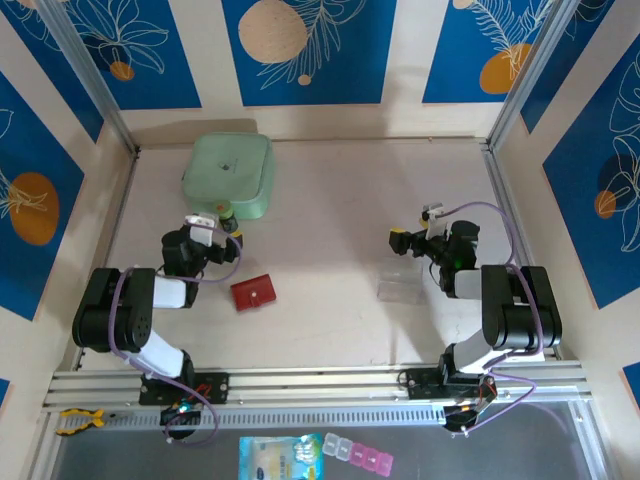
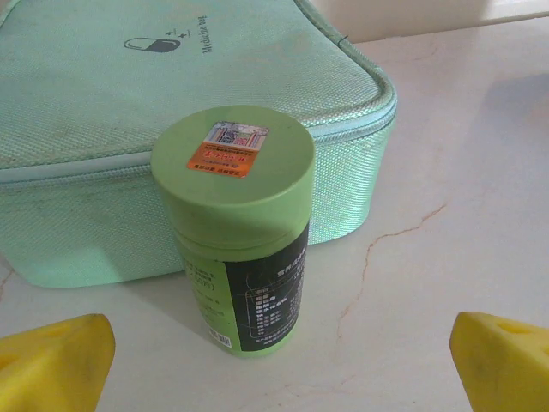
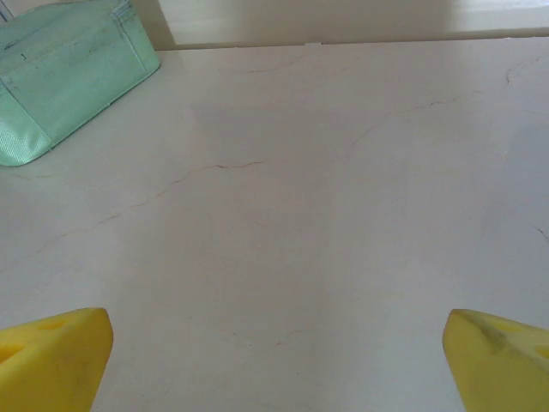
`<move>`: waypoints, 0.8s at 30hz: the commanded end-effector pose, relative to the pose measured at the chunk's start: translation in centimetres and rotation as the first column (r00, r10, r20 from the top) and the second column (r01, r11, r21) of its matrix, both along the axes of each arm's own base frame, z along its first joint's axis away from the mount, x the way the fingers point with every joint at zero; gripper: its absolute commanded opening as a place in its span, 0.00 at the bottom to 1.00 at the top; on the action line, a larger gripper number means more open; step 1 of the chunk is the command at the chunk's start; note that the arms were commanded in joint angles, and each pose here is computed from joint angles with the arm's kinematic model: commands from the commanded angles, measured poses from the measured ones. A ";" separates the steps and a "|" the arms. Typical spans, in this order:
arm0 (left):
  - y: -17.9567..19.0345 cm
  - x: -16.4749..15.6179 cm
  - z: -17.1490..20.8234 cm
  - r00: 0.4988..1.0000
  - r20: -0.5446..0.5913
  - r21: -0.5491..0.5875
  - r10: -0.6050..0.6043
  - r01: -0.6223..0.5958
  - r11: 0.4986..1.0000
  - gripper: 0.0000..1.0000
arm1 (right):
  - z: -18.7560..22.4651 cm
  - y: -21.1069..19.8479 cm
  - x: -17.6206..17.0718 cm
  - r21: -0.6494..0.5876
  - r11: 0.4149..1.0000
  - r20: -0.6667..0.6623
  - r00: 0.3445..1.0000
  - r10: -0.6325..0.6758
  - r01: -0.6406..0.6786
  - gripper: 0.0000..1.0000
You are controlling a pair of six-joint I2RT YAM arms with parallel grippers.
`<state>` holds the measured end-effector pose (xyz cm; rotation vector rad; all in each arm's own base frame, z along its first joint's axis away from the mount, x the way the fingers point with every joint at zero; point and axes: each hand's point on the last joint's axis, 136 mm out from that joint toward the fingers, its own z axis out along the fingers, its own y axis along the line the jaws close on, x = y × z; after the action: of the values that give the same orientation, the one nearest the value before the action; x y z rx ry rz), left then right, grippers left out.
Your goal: Take the credit cards out of the card holder
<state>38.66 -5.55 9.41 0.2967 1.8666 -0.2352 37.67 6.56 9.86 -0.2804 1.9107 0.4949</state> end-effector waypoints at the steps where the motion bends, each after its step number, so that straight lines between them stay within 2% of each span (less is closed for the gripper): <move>1: -0.3 -0.2 0.2 0.999 0.024 0.011 -0.032 0.032 0.999 1.00 | 0.7 0.2 -0.1 -0.008 1.000 0.039 0.999 0.023 -0.023 0.99; 15: -0.3 -0.2 0.3 0.999 0.026 0.011 -0.031 0.031 0.999 1.00 | 0.6 0.2 -0.2 -0.008 1.000 0.037 0.999 0.022 -0.022 0.99; 20: 1.3 0.5 0.0 0.998 0.005 0.010 0.067 -0.067 0.998 1.00 | 0.7 0.2 -0.1 -0.008 1.000 0.039 0.999 0.022 -0.022 0.99; 24: 1.3 0.4 -0.1 0.997 0.001 0.011 0.071 -0.071 0.997 1.00 | 0.6 0.2 -0.1 -0.008 1.000 0.037 0.999 0.022 -0.022 0.99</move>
<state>38.86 -4.82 9.34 0.2632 1.8741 -0.1962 37.68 6.54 9.87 -0.2801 1.9104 0.4945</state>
